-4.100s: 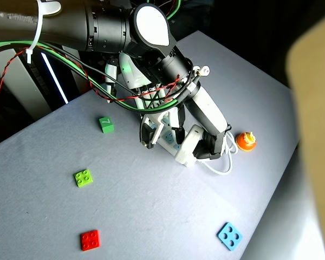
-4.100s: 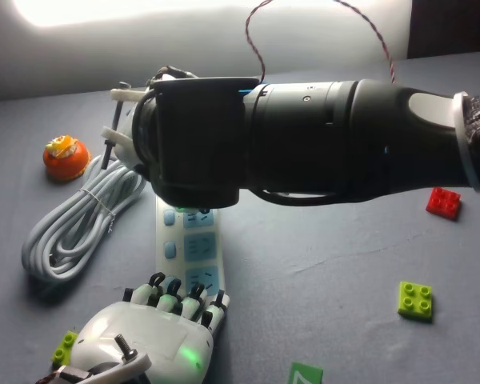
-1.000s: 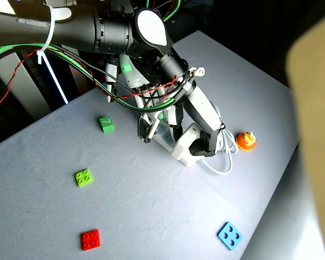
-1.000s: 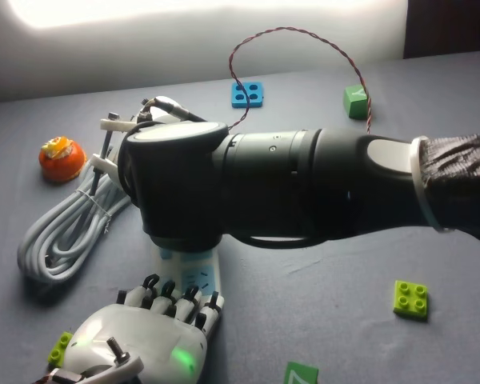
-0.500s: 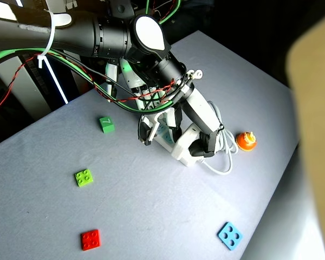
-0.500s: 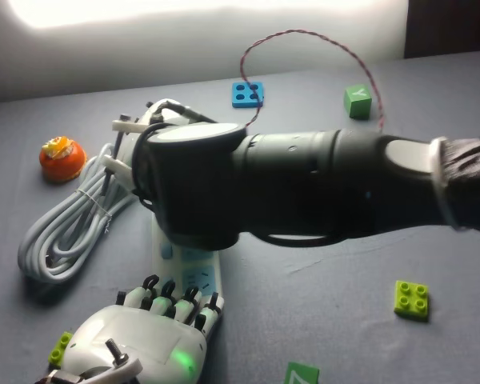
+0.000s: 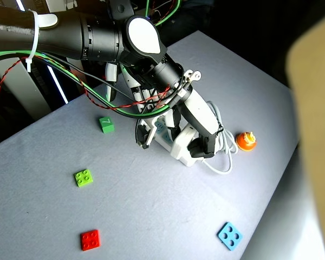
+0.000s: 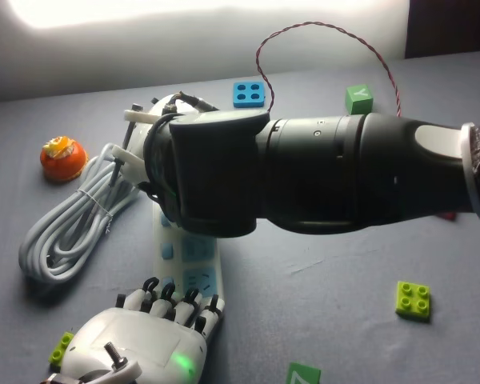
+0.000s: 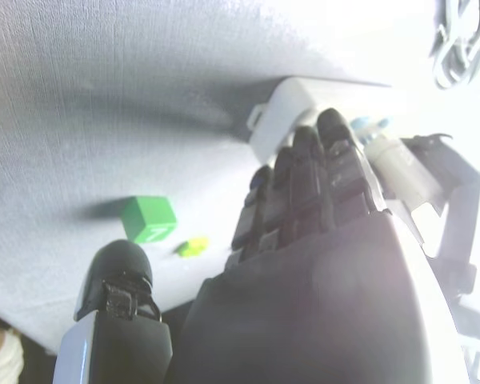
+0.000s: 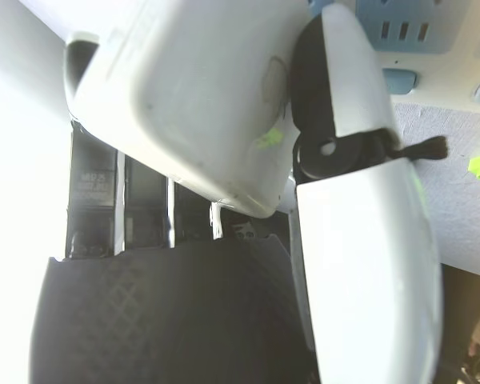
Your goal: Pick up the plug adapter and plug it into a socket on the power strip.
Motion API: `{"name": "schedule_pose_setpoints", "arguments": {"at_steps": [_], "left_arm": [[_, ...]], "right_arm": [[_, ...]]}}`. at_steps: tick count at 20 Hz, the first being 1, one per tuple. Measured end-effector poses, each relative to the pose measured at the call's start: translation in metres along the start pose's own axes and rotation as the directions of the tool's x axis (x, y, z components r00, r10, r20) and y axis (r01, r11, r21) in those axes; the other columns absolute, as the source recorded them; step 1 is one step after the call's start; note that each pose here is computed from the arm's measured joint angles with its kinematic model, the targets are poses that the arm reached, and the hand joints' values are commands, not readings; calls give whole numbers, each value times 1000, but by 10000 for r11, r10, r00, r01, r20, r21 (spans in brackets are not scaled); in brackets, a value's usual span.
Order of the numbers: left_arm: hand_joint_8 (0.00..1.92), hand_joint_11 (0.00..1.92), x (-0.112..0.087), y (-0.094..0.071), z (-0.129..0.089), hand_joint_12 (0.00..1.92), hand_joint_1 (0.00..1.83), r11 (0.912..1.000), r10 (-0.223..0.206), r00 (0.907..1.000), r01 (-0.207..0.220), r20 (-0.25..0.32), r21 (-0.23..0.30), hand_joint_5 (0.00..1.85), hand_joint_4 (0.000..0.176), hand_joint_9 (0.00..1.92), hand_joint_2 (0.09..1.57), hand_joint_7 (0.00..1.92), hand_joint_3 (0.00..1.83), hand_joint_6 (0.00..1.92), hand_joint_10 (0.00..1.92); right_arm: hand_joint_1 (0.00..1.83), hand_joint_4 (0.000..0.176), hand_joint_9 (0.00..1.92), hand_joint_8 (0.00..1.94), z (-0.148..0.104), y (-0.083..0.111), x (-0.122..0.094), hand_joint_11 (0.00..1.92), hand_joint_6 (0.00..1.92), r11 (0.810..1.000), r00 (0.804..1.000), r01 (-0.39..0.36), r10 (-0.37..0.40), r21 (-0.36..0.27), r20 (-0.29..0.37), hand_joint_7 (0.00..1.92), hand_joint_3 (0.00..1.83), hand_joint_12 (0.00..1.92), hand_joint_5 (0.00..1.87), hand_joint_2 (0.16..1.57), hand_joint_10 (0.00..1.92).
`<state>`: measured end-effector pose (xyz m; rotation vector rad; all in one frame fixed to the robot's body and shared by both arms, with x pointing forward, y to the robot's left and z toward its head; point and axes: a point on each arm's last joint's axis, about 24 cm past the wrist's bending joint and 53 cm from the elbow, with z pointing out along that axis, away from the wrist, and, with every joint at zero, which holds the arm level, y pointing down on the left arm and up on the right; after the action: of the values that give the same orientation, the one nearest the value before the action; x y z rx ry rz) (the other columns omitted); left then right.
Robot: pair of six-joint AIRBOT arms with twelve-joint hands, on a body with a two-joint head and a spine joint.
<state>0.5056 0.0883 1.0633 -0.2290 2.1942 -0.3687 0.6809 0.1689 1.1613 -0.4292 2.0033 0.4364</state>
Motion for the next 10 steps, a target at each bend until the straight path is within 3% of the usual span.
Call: {"name": "schedule_pose_setpoints", "arguments": {"at_steps": [4, 8, 9, 10], "left_arm": [[7, 0, 0, 0, 0, 301, 0, 10000, -2, 10000, 2, 2, -3, 139, 0, 120, 1212, 143, 1, 6, 6], [0, 0, 0, 0, 0, 293, 0, 10000, -1, 10000, 1, 2, -8, 137, 0, 123, 1211, 140, 1, 0, 1], [3, 0, 0, 0, 0, 316, 0, 10000, -5, 10000, 5, 2, -8, 148, 0, 135, 1213, 150, 1, 3, 4], [2, 0, 0, 0, 0, 308, 0, 10000, -5, 10000, 5, 5, -11, 150, 0, 137, 1216, 150, 1, 2, 3]], "right_arm": [[1186, 0, 721, 1314, 0, -1, -1, 606, 1196, 10000, 10000, -20, 20, -13, 3, 870, 1, 1633, 757, 1208, 1207], [1151, 5, 703, 1285, -1, -2, -1, 547, 1341, 10000, 10000, -4, 4, -53, 7, 830, 0, 1602, 710, 1231, 1009], [1035, 0, 630, 769, -1, -3, -1, 468, 1383, 10000, 10000, -39, 39, -75, -6, 751, 1, 1595, 706, 1258, 945], [1020, 0, 625, 467, -1, -4, -1, 458, 1370, 10000, 10000, -39, 39, -68, -9, 801, 1, 1568, 720, 1252, 884]]}}
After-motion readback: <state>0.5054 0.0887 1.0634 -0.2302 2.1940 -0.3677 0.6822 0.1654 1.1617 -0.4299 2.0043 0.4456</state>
